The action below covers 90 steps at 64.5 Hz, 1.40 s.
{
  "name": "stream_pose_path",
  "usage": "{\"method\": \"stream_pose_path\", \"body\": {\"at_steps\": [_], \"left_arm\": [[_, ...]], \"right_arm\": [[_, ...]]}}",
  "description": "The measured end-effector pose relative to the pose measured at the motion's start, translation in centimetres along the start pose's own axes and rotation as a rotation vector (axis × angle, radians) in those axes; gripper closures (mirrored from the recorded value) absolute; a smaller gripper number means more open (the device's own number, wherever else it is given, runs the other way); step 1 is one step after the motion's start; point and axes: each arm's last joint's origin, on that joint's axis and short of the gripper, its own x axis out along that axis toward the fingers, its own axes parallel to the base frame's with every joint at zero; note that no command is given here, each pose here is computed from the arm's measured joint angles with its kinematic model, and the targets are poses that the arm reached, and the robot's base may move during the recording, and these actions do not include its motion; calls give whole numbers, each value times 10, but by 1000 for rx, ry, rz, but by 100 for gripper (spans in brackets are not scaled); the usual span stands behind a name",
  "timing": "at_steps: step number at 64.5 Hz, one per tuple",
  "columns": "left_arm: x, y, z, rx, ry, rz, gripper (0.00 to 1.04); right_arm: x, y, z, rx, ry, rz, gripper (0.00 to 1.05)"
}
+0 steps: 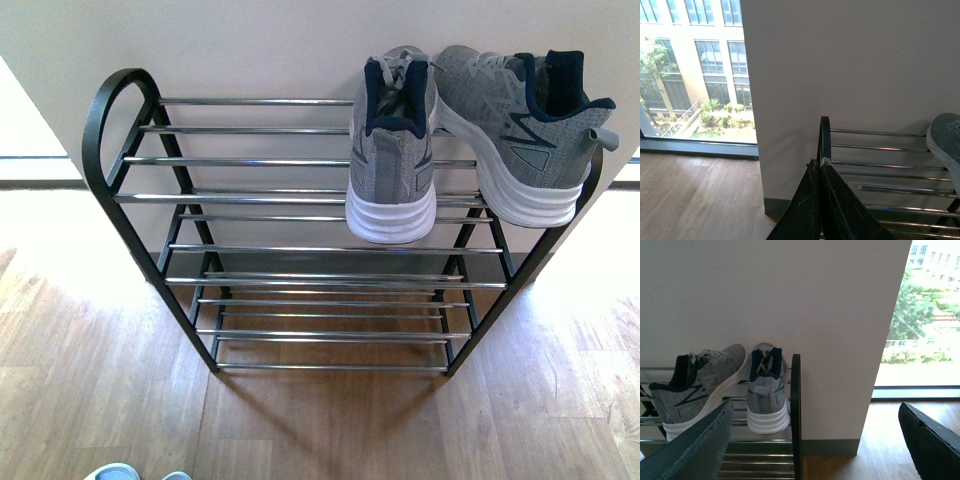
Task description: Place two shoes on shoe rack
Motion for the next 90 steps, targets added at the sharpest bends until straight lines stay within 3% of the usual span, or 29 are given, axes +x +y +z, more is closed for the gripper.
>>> {"method": "stream_pose_path", "body": {"at_steps": [40,75,90], "left_arm": [[-12,0,-6,2,14,1,103],[-12,0,-6,4,14,0,8],[-12,0,-6,4,14,1,9]], "right_arm": [[0,0,0,0,0,0,9],[0,0,0,0,0,0,9],[0,0,0,0,0,0,9]]}}
